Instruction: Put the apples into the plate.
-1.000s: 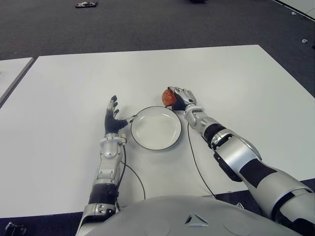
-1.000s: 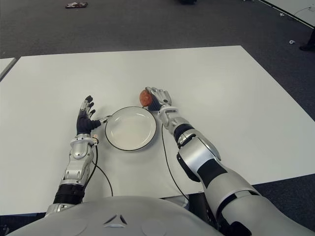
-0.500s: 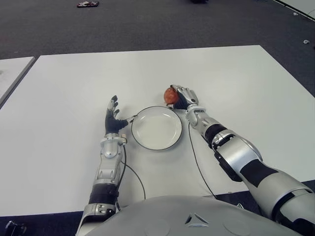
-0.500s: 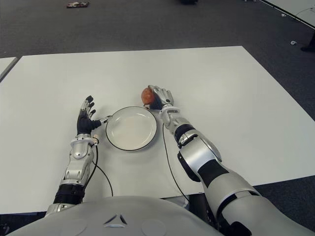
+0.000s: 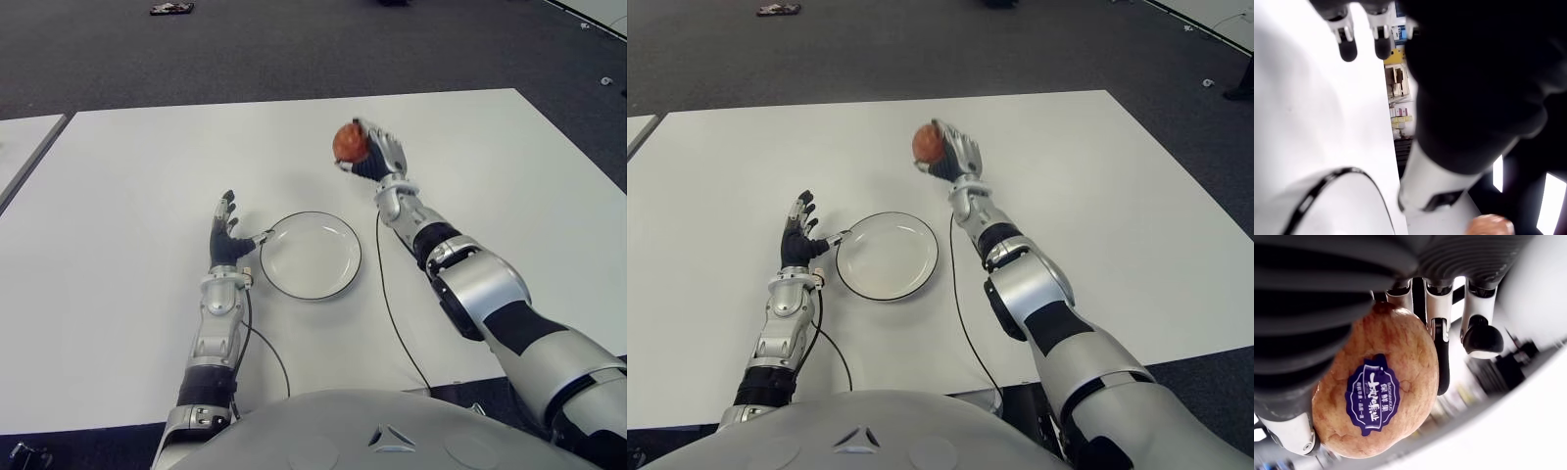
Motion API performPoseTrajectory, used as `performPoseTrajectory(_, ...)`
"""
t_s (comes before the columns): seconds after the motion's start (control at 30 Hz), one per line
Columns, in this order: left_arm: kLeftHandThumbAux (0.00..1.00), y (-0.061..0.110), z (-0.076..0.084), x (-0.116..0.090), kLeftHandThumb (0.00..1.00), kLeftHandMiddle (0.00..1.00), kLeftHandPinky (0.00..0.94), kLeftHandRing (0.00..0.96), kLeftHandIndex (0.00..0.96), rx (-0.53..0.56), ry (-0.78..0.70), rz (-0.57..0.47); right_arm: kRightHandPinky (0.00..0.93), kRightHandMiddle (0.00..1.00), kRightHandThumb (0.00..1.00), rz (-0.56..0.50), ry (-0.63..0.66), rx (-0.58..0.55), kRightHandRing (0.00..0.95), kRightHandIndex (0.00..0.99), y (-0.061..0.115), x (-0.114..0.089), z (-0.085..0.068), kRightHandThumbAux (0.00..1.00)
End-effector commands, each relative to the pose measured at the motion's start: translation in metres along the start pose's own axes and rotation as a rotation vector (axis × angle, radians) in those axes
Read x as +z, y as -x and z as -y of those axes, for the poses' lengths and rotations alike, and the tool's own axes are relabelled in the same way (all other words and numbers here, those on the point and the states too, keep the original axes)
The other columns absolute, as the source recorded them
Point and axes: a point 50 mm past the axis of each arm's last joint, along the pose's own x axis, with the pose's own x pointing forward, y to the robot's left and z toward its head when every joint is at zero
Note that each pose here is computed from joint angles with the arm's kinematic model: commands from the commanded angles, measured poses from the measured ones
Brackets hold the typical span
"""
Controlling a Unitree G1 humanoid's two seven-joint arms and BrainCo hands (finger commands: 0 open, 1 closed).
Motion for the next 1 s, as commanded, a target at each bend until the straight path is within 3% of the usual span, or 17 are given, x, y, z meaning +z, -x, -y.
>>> performPoseTrajectory(0.03, 0.333, 0.001, 0.002, -0.002, 0.0, 0.0, 0.038, 0.0, 0.0, 0.006, -0.004, -0.01, 0.844, 0.527, 0.853, 0.062, -0.036, -0.074, 0.851, 0.391, -0.008, 0.009, 0.011, 0.681)
performPoseTrajectory(0.23, 0.334, 0.001, 0.003, -0.002, 0.0, 0.0, 0.035, 0.0, 0.0, 0.005, -0.005, -0.012, 0.842, 0.527, 0.853, 0.147, -0.083, -0.148, 0.846, 0.39, -0.012, 0.017, 0.022, 0.681)
performPoseTrajectory(0.57, 0.334, 0.001, 0.003, -0.003, 0.0, 0.0, 0.036, 0.0, 0.0, 0.006, -0.006, -0.014, 0.858, 0.531, 0.853, 0.256, -0.164, -0.218, 0.847, 0.391, -0.013, 0.035, 0.027, 0.68)
performPoseTrajectory(0.87, 0.333, 0.002, 0.003, -0.002, 0.0, 0.0, 0.037, 0.0, 0.0, 0.008, -0.005, -0.01, 0.867, 0.537, 0.854, 0.37, -0.244, -0.241, 0.854, 0.395, -0.001, 0.045, 0.024, 0.679)
performPoseTrajectory(1.0, 0.339, 0.002, 0.003, -0.002, 0.0, 0.0, 0.035, 0.0, 0.0, 0.009, -0.001, -0.012, 0.868, 0.539, 0.855, 0.454, -0.301, -0.232, 0.856, 0.396, 0.016, 0.051, 0.017, 0.678)
